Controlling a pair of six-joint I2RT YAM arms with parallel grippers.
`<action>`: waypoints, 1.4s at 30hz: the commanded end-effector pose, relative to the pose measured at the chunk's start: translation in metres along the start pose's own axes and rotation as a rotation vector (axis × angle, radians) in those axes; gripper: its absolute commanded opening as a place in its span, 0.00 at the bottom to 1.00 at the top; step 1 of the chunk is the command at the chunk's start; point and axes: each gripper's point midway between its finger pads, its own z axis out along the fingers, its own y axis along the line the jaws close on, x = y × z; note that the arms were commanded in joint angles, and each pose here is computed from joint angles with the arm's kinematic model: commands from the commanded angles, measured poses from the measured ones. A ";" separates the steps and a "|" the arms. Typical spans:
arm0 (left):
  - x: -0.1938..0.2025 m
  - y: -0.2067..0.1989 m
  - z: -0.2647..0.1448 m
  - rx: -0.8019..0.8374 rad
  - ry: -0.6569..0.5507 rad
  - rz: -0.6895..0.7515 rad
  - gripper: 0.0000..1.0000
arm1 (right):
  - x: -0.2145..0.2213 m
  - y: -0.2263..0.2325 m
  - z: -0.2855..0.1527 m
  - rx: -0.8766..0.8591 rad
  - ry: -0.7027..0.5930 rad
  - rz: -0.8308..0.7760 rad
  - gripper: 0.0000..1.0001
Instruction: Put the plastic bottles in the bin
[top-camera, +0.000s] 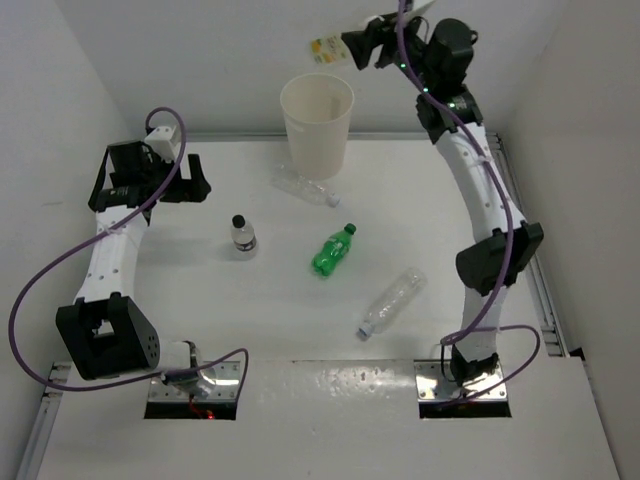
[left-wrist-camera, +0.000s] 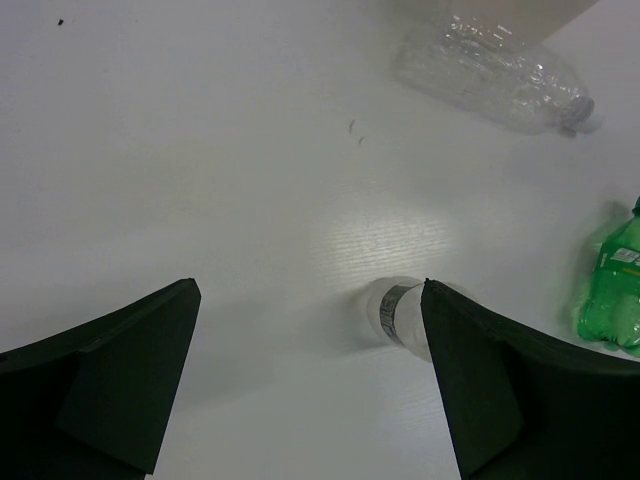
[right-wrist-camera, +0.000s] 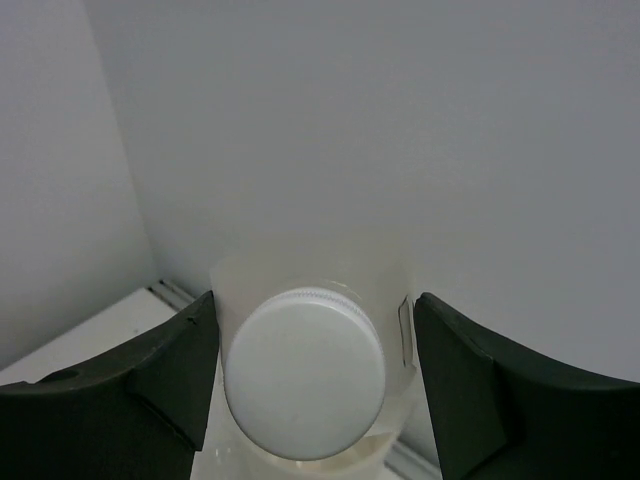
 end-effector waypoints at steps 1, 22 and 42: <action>-0.014 0.003 -0.005 -0.009 -0.039 0.012 1.00 | 0.039 0.027 0.043 -0.026 -0.025 -0.037 0.00; 0.023 -0.051 -0.042 0.251 -0.100 0.304 1.00 | 0.119 0.028 0.075 0.048 0.048 -0.039 0.89; 0.095 -0.093 0.025 0.407 -0.051 0.361 0.96 | 0.175 0.007 -0.170 -0.062 0.602 0.177 0.91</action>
